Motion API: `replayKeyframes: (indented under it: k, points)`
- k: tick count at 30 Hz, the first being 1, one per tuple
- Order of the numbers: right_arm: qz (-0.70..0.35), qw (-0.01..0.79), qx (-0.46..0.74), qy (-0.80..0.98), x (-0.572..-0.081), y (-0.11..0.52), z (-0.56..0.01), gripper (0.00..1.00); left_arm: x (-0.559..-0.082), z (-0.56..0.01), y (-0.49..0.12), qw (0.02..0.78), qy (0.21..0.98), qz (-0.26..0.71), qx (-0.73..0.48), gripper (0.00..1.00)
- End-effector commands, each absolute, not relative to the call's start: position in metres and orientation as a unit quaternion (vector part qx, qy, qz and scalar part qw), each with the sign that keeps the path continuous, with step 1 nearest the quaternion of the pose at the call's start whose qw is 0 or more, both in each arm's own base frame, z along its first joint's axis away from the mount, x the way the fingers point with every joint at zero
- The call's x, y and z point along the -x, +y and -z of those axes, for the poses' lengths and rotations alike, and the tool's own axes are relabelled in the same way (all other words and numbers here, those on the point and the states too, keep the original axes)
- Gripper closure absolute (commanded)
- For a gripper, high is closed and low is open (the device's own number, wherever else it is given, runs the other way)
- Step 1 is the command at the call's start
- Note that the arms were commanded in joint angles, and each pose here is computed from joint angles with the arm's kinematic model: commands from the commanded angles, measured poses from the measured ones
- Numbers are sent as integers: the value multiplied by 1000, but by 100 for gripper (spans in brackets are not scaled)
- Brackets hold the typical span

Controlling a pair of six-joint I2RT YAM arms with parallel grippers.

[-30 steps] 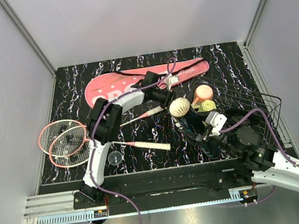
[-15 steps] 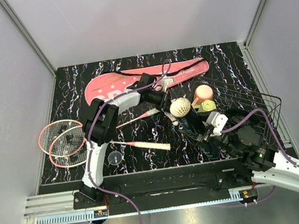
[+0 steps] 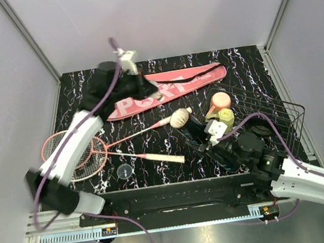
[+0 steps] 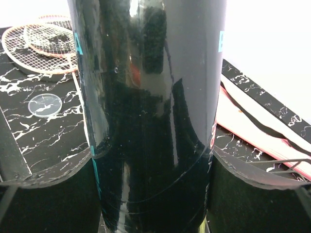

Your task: Pack up the badminton gear

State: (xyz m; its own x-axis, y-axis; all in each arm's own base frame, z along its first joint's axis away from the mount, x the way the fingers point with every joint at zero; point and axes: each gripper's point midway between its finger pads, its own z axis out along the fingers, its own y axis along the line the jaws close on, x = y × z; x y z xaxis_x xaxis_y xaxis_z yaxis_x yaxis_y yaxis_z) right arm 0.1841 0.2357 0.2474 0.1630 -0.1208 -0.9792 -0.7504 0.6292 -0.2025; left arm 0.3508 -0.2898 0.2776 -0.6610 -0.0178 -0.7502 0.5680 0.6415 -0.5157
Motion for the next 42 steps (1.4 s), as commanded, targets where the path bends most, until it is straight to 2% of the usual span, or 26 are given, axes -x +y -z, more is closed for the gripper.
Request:
replayKeyframes:
  k: [1,6,9,14,30,33,34,37,39,41,42]
  points:
    - [-248,703,361,560,-191,258,-288,59,-315,-347,-217,496,800,322,-101,100]
    - [-265,673,435,536,-188,296,-278,59,-235,-426,-191,587,704,369,-155,96]
    - [-269,658,471,522,-186,313,-271,58,-206,-447,-193,597,670,398,-190,94]
    - [-276,653,475,521,-189,324,-270,57,-188,-427,-214,530,679,456,-223,94]
    - [-303,668,434,523,-191,325,-286,59,-159,-389,-242,455,695,497,-251,93]
    - [-310,669,432,519,-188,324,-286,58,-148,-384,-254,424,693,514,-274,71]
    - [-311,669,431,520,-187,323,-286,59,-145,-388,-255,422,688,518,-282,54]
    - [-311,669,428,523,-187,320,-285,59,-140,-399,-249,441,678,511,-293,28]
    - [-313,671,424,522,-185,317,-286,59,-143,-400,-243,453,687,491,-287,21]
    - [-316,671,422,521,-183,315,-287,59,-147,-403,-238,461,696,475,-279,8]
    - [-316,673,420,520,-182,313,-289,59,-150,-406,-235,467,698,468,-273,7]
